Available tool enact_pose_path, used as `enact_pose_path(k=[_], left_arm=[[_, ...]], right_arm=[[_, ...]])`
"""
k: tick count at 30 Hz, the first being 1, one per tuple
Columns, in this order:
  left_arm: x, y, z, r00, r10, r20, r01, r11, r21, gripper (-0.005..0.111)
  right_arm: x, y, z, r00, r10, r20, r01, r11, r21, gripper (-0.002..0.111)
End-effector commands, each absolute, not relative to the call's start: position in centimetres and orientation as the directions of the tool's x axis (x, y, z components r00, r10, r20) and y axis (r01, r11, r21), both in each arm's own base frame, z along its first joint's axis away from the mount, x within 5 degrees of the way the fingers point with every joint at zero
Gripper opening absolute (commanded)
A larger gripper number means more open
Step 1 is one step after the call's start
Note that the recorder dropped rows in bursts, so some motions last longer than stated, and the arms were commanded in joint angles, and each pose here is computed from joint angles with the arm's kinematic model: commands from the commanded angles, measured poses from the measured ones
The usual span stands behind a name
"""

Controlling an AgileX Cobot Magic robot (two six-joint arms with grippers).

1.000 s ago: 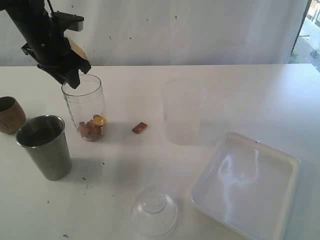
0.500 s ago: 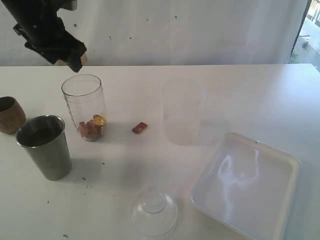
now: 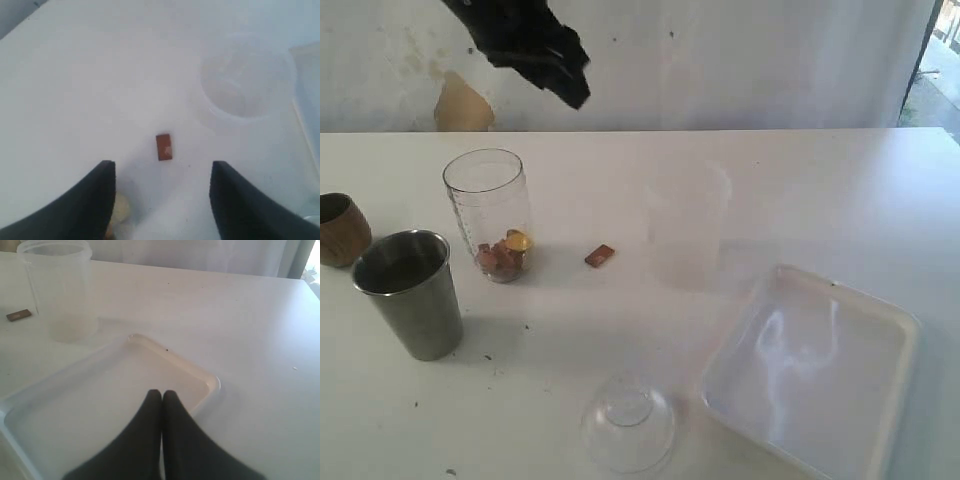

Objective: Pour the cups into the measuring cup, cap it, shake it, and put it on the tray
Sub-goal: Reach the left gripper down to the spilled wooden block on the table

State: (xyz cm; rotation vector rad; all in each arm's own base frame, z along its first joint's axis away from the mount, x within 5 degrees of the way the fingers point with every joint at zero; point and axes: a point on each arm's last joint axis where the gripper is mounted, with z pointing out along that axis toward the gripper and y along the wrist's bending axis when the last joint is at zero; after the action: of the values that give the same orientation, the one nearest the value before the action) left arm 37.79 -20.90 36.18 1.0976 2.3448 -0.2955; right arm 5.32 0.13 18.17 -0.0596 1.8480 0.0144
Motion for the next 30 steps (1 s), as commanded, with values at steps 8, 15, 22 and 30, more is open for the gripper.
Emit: enact_pose_path(k=[8, 15, 22, 30], left_arm=[[34.9, -26.3, 32.3, -0.469, 0.782, -0.411, 0.835, 0.544, 0.082, 0.058], [34.2, -26.1, 28.1, -0.494, 0.818, -0.295, 0.853, 0.521, 0.015, 0.057], [33.7, -26.1, 25.3, -0.49, 0.826, -0.279, 0.863, 0.504, -0.025, 0.054], [34.9, -26.9, 20.8, -0.52, 0.8, -0.301, 0.842, 0.539, -0.022, 0.054]], right_arm=[[5.3, 0.1, 18.2, -0.259, -0.03, -0.965, -0.046, 0.999, -0.019, 0.0], [5.3, 0.1, 18.2, -0.259, -0.03, -0.965, -0.046, 0.999, -0.019, 0.0], [5.3, 0.1, 18.2, -0.259, -0.03, -0.965, -0.046, 0.999, -0.019, 0.0], [5.3, 0.1, 18.2, -0.259, -0.03, -0.965, -0.046, 0.999, -0.019, 0.0]])
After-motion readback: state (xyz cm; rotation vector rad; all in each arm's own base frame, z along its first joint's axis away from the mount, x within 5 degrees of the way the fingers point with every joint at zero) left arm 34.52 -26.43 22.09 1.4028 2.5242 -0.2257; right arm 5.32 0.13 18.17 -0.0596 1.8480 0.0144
